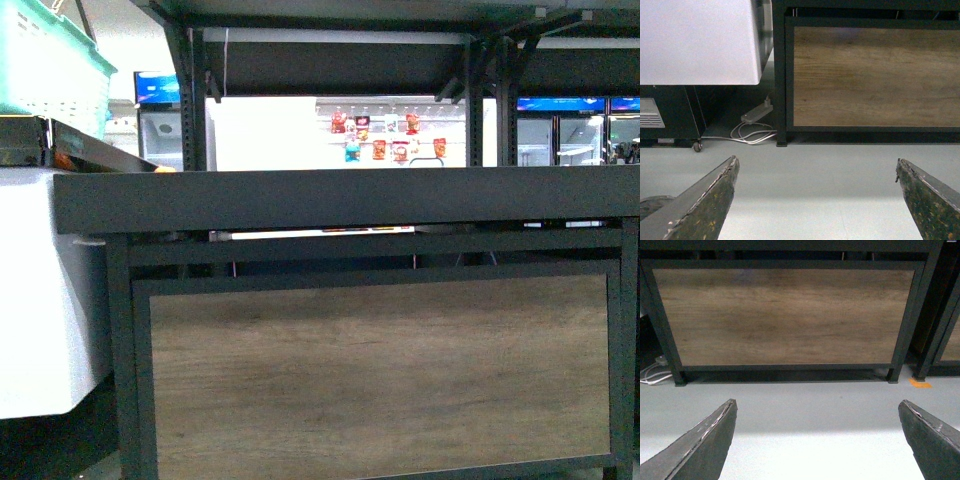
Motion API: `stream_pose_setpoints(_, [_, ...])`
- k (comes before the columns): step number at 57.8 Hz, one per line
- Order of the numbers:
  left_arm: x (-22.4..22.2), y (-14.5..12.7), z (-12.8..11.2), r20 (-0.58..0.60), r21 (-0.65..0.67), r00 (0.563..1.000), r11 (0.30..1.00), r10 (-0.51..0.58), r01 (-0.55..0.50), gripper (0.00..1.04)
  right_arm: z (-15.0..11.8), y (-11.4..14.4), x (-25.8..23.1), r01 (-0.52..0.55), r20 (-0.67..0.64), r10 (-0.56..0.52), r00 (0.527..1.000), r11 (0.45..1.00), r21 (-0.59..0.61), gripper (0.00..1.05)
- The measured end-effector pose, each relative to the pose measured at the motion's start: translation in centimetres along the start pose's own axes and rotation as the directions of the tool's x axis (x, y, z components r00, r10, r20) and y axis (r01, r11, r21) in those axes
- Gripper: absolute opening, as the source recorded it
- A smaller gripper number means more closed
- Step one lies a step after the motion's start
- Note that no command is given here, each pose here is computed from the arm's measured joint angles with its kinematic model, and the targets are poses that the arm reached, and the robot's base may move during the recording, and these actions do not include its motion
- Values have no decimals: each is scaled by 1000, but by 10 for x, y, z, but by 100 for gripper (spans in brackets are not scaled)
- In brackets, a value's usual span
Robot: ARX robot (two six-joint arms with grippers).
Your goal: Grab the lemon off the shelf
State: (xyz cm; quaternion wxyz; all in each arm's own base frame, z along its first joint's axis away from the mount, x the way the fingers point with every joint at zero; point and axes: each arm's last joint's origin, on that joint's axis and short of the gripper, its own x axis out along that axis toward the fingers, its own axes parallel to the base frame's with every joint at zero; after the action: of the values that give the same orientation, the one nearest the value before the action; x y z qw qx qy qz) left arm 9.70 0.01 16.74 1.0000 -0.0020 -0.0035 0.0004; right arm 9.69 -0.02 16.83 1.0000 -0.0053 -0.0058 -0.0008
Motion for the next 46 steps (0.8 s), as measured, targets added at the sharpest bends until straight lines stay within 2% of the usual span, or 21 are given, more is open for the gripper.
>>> stream_pose_setpoints(46, [0, 0, 0, 0, 0, 1000, 1000, 0, 0, 97, 0, 0, 0, 0, 0, 0, 1000, 1000, 0, 97])
